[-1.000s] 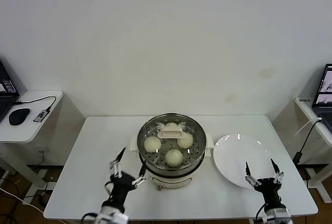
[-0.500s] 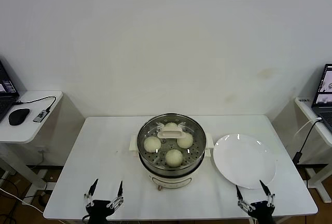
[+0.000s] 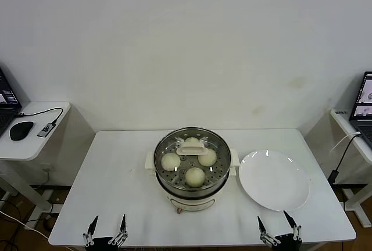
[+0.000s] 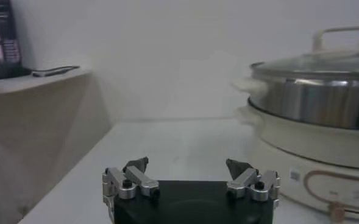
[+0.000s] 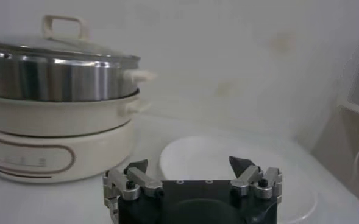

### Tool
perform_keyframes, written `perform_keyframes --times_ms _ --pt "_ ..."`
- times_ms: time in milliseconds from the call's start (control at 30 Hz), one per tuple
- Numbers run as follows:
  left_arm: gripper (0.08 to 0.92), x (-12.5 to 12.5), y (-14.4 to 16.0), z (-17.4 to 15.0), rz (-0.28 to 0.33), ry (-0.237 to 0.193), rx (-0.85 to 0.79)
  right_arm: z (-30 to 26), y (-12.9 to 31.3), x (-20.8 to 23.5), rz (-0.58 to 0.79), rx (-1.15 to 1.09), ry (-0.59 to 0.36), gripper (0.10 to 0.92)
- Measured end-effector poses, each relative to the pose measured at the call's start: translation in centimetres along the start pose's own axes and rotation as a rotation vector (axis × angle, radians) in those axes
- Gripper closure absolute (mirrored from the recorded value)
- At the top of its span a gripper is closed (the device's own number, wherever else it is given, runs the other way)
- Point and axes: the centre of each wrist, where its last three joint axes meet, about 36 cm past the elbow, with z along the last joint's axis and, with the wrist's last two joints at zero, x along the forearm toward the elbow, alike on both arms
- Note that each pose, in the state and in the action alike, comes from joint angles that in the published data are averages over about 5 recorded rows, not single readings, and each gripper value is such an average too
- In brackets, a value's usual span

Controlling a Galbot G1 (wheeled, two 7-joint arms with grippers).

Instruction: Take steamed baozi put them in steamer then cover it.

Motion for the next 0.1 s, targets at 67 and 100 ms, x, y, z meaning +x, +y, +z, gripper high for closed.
perform_keyframes --times_ms 67,100 --pt "0.177 0.09 0.07 0.14 -0.004 0.005 0.003 -0.01 0.09 0.05 0.002 -0.005 0.001 0.200" --pt "0.177 0.12 0.09 0.17 -0.005 0.006 0.003 -0.02 0.12 0.06 0.002 -0.006 0.001 0.200"
